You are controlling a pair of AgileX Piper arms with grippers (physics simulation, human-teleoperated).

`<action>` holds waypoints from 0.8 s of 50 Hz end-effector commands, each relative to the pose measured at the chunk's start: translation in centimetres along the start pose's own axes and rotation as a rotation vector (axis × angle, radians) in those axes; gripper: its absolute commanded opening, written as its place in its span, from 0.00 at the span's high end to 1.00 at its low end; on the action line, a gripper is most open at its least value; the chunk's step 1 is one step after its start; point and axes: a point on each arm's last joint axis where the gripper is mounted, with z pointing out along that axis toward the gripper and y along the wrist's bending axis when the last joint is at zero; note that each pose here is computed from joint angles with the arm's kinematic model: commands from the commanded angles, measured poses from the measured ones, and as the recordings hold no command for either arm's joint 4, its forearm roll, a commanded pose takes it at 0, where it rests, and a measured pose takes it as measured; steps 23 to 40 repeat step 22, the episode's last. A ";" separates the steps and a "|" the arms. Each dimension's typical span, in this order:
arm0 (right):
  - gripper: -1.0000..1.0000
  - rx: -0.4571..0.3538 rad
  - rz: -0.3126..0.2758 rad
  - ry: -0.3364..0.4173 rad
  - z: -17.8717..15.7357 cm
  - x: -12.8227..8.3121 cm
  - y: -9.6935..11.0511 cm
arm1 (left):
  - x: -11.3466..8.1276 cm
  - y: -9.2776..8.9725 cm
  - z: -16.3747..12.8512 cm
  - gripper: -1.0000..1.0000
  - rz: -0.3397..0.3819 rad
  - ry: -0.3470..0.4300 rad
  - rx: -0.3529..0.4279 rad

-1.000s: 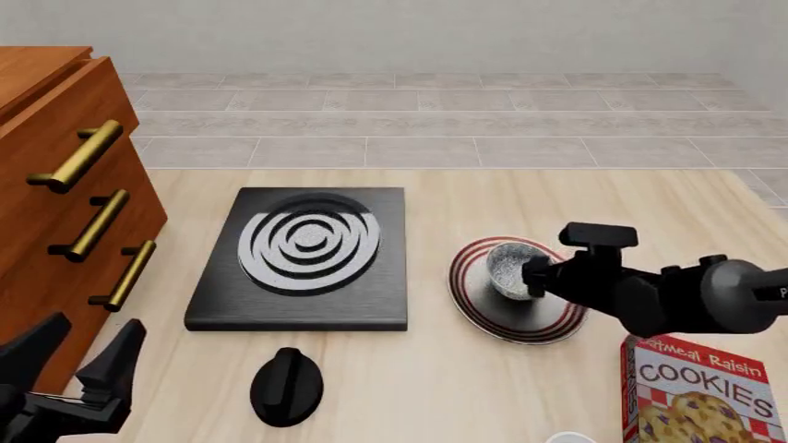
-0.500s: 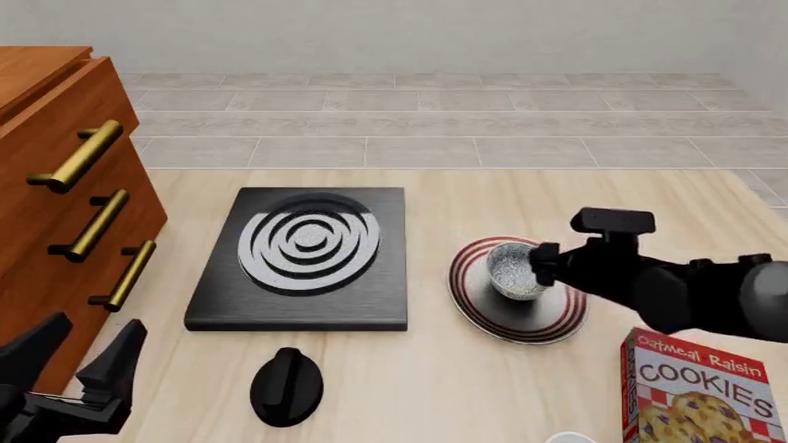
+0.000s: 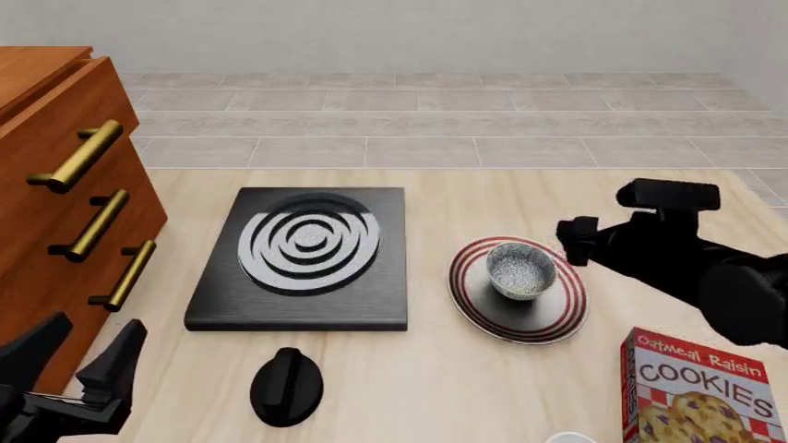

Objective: Pick the akita bowl on the stove and place it on the plate.

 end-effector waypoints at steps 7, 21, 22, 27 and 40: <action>0.00 -0.019 -0.029 -0.091 -6.5 -1.6 0.4 | 0.0 0.0 0.0 0.00 0.000 0.001 0.005; 0.00 -0.038 -0.010 -0.127 -10.0 0.4 0.2 | 0.0 -0.1 0.1 0.00 0.001 0.004 0.009; 0.00 -0.040 -0.017 -0.132 -10.3 0.6 0.2 | 0.0 -0.1 0.1 0.00 0.001 0.004 0.009; 0.00 -0.040 -0.017 -0.132 -10.3 0.6 0.2 | 0.0 -0.1 0.1 0.00 0.001 0.004 0.009; 0.00 -0.040 -0.017 -0.132 -10.3 0.6 0.2 | 0.0 -0.1 0.1 0.00 0.001 0.004 0.009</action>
